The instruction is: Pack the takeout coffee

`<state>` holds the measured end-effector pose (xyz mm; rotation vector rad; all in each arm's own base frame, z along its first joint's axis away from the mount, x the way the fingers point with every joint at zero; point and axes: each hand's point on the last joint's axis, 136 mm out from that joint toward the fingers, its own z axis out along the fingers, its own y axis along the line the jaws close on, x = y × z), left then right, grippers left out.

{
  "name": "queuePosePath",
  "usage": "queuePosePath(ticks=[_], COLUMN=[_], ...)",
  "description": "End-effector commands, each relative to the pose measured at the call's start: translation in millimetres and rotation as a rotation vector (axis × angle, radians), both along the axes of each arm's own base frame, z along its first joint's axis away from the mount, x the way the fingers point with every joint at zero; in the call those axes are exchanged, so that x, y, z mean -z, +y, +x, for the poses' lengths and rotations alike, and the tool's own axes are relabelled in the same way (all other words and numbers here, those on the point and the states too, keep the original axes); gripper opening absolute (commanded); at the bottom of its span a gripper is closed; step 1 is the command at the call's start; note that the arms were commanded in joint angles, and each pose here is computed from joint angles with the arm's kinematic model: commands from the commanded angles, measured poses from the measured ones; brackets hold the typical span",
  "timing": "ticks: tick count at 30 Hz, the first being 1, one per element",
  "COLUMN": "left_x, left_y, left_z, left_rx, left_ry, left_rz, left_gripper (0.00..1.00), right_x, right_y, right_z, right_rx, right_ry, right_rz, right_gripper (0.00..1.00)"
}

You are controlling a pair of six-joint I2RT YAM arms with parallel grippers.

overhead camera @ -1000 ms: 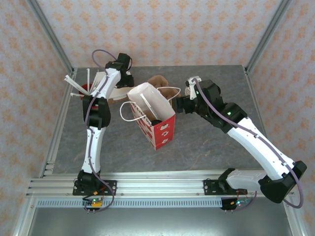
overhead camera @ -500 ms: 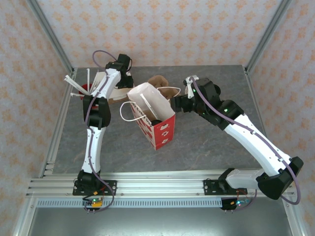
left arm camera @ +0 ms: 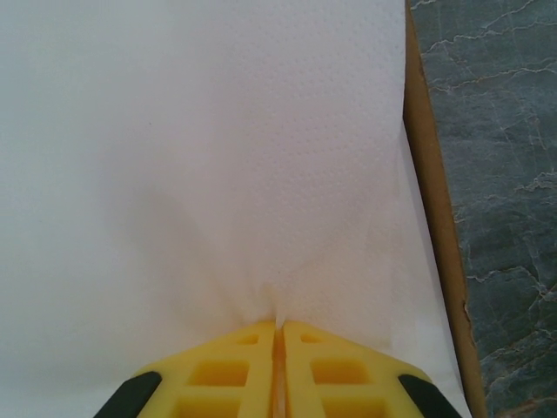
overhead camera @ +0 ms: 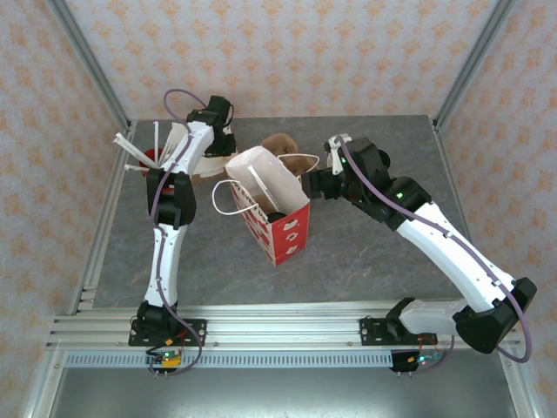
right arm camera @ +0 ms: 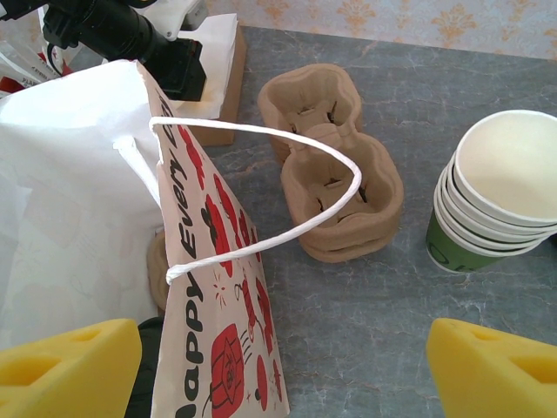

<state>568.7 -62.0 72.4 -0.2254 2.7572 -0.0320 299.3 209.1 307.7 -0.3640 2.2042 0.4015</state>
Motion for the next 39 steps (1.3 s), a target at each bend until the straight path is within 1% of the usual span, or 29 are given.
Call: queuePosePath(ticks=[1,7,12,15,19,25,31,33,35,39], left_x=[-23,-43,-67,-83,-111,-161,-204,-208,-204,-175], left_y=[1,0,0,0,5,7,11,5,-5,-17], left_z=[0,3,5,5,4,0,-9,-12,-12,-8], left_rx=[0.008,0.007,0.006,0.008,-0.008,-0.028,-0.045,-0.038,-0.021,0.003], left_ry=[-0.028,-0.069,-0.114,-0.146,-0.198,-0.302,-0.395,-0.406,-0.404,-0.341], left_rz=[0.000,-0.012,-0.016,-0.019,-0.012,-0.045,-0.047,-0.081,-0.116,-0.088], left_gripper=[0.10,0.04,0.03,0.00,0.00,0.00,0.00,0.00,0.00,0.00], right_x=[-8,-8,-8,-8,-10,-20,-24,-24,-22,-20], right_y=[-2,-3,-2,-2,-3,-8,-9,-9,-8,-7], right_z=[-1,-2,-2,-2,-3,-3,-4,-4,-3,-4], right_rx=[0.011,0.011,0.009,0.010,0.011,0.029,0.035,0.036,0.034,0.033], right_ry=[-0.012,-0.013,-0.010,-0.012,-0.015,-0.044,-0.057,-0.057,-0.056,-0.047], right_rz=[0.004,0.004,0.006,0.008,0.008,0.022,0.038,0.037,0.038,0.040], right_gripper=[0.86,0.86,0.86,0.86,0.86,0.86,0.86,0.86,0.86,0.86])
